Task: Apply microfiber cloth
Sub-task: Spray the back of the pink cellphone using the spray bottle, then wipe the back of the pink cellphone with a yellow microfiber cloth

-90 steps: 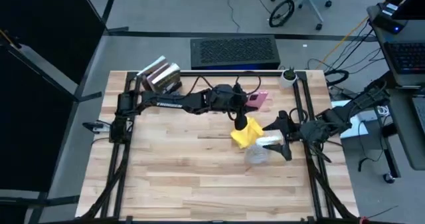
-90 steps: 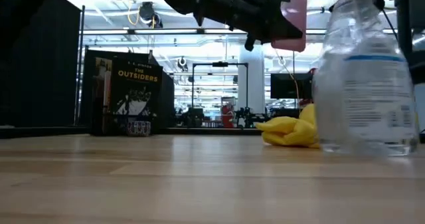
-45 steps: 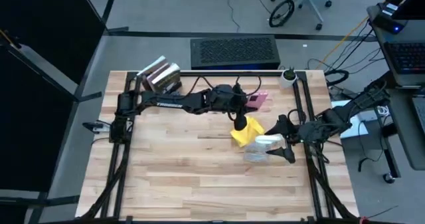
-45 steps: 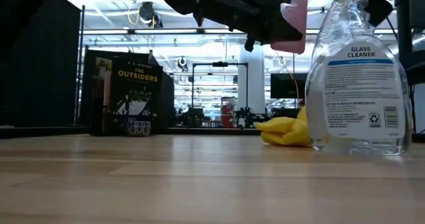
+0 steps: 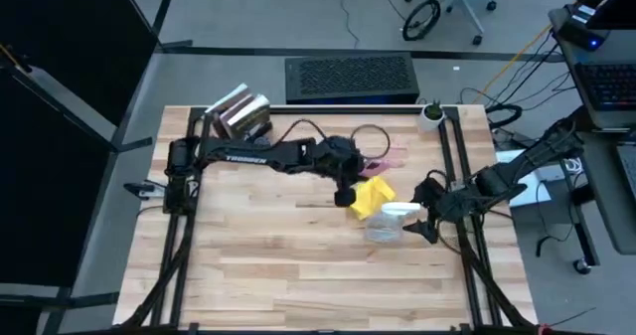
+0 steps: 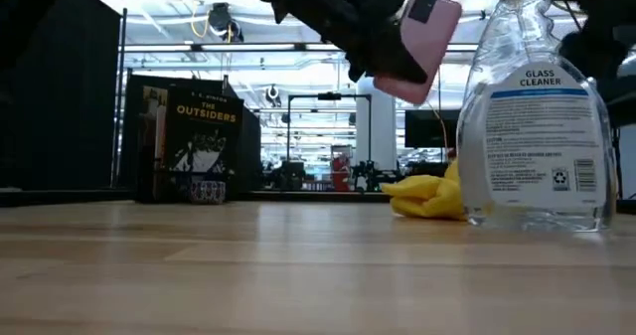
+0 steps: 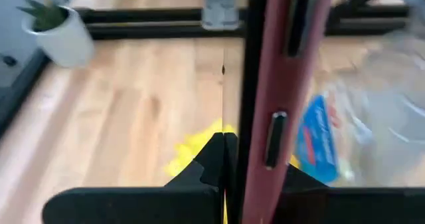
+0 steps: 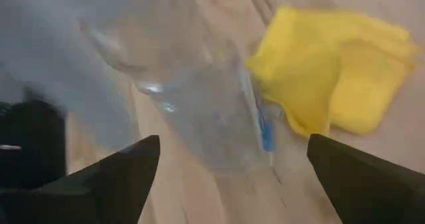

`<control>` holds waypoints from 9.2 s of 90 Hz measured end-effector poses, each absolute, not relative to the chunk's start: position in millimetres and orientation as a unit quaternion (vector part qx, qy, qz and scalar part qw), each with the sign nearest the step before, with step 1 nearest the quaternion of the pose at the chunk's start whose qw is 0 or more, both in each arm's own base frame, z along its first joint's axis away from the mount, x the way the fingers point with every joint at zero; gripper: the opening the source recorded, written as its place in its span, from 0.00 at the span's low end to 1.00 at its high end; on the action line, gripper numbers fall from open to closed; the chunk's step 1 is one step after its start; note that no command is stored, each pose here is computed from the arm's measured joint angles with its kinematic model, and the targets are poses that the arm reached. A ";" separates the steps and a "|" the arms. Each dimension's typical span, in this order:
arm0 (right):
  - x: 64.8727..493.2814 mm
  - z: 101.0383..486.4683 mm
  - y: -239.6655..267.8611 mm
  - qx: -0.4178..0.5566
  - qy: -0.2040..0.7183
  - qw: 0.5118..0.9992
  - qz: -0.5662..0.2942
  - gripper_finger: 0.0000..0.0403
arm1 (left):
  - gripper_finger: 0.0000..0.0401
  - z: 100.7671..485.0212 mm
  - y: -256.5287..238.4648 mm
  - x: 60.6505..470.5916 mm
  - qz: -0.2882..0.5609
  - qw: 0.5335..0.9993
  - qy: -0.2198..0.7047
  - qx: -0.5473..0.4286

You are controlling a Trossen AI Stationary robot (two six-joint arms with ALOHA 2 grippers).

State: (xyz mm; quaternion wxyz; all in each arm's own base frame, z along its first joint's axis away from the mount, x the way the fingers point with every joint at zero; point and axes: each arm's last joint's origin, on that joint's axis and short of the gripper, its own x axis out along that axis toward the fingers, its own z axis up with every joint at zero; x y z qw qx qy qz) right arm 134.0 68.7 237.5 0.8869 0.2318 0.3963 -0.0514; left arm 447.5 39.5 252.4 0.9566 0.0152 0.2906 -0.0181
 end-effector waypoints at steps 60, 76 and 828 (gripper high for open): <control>142.0 203.9 71.7 0.180 0.416 0.875 -0.172 0.91 | 0.03 212.2 -15.2 463.1 -0.087 0.952 0.294 0.010; 139.8 202.5 64.4 0.173 0.412 0.869 -0.213 0.91 | 0.03 215.8 -29.3 464.7 -0.110 0.956 0.272 0.013; 280.0 176.2 1.8 0.225 0.544 0.774 -0.232 0.87 | 0.16 108.6 -12.3 395.8 -0.117 0.929 0.351 -0.022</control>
